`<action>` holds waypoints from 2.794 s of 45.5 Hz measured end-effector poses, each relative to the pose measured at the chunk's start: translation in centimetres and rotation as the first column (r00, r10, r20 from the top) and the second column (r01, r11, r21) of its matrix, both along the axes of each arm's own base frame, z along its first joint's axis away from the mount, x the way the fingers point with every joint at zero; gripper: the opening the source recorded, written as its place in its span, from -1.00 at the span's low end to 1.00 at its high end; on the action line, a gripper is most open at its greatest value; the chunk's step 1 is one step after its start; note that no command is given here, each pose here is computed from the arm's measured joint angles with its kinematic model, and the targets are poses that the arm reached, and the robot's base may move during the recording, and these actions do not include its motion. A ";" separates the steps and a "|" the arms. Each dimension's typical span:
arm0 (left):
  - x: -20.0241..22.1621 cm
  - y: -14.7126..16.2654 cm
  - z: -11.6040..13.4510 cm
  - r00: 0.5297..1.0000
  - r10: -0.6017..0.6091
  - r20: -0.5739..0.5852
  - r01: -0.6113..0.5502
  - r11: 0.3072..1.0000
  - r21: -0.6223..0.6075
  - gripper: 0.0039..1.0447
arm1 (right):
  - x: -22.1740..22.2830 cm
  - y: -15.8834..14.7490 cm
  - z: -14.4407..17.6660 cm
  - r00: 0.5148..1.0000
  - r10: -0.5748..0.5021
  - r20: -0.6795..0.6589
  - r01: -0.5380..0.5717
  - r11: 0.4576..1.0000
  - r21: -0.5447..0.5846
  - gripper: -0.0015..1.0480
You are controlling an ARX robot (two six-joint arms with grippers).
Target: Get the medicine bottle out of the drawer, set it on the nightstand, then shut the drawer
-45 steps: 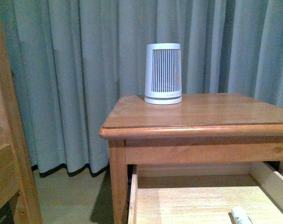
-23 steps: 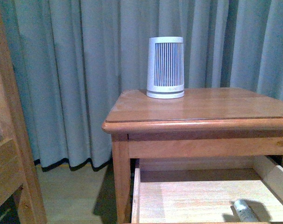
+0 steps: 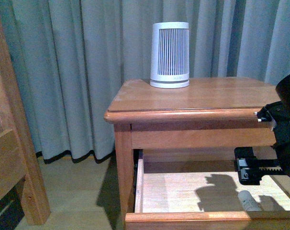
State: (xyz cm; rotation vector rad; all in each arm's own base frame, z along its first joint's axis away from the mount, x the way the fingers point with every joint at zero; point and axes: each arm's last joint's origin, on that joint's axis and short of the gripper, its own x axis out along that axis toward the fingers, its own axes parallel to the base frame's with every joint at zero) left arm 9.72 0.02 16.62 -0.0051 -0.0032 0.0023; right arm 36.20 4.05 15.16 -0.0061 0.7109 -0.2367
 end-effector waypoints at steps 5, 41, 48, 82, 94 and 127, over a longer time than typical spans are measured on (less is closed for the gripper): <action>0.0 0.0 0.0 1.000 0.000 0.000 0.000 1.000 0.000 0.88 | 1.0 0.2 -1.5 0.998 0.002 -0.058 -0.002 1.000 -0.003 0.87; 0.0 0.0 0.0 1.000 0.000 0.000 0.000 1.000 0.000 0.88 | 4.1 2.9 -6.9 0.982 0.045 -0.182 -0.048 0.999 -0.013 0.74; 0.0 0.0 0.0 1.000 0.000 0.000 0.000 1.000 0.000 0.88 | 4.3 3.1 -7.4 0.977 0.049 -0.208 -0.050 0.999 0.000 0.36; 0.0 0.0 0.0 1.000 0.000 0.000 0.000 1.000 0.000 0.88 | -0.9 5.6 2.0 0.990 0.135 0.034 -0.136 0.990 0.023 -0.42; 0.0 0.0 0.0 1.000 0.000 0.000 0.000 1.000 0.000 0.88 | -7.8 5.7 10.5 0.951 0.215 0.221 -0.238 0.967 0.086 -0.42; 0.0 0.0 0.0 1.000 0.000 0.000 0.000 1.000 0.000 0.88 | 10.7 -2.3 14.1 0.977 -0.032 0.212 0.028 0.999 0.023 -0.42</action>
